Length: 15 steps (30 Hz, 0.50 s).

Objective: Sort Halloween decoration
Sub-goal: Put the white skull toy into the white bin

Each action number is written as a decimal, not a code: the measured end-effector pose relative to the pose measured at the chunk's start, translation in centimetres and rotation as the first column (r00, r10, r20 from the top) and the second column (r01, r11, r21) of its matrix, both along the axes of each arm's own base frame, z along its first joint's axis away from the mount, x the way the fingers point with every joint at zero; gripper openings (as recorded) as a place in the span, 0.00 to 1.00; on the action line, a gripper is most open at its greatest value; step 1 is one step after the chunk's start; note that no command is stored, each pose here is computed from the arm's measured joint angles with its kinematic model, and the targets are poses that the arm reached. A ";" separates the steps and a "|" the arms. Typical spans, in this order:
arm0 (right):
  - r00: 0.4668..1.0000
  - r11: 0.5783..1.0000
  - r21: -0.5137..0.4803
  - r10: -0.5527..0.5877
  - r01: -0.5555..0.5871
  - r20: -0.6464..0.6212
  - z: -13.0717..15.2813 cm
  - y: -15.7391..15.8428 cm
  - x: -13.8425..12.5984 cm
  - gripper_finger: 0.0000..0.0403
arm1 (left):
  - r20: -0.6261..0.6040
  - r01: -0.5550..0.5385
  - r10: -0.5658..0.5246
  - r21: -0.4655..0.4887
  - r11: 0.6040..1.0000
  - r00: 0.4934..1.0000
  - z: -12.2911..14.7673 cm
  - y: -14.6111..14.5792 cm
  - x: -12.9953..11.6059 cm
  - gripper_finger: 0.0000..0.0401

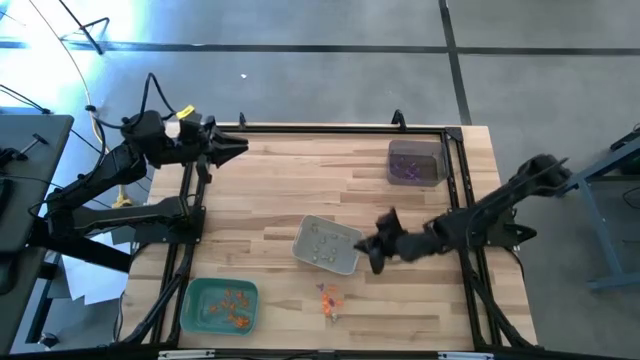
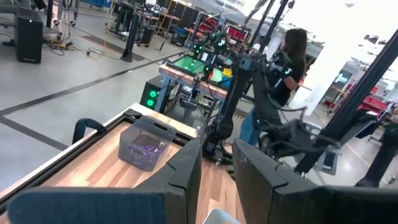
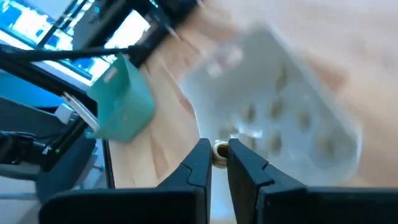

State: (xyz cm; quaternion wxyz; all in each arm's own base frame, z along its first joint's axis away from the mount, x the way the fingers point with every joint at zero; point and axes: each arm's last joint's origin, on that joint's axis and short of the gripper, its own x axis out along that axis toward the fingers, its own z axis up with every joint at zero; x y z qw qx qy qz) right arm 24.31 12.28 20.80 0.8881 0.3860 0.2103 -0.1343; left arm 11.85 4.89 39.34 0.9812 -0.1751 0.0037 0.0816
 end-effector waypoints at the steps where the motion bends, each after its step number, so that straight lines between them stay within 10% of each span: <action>1: 1.000 0.999 -0.036 0.016 -0.016 0.012 1.0 -0.7 0.3 0.06 | 0.009 0.000 0.000 -0.006 1.000 1.000 0.1 0.0 0.0 0.19; 9: 0.987 0.951 -0.276 0.107 -0.138 -0.124 10.3 -5.4 1.6 0.06 | 0.064 0.001 0.000 -0.025 1.000 0.998 0.6 0.0 0.0 0.19; 15: 0.935 0.966 -0.193 0.096 -0.170 -0.342 14.8 -8.0 2.7 0.06 | 0.074 0.000 0.006 -0.078 0.997 0.997 0.6 0.0 0.0 0.19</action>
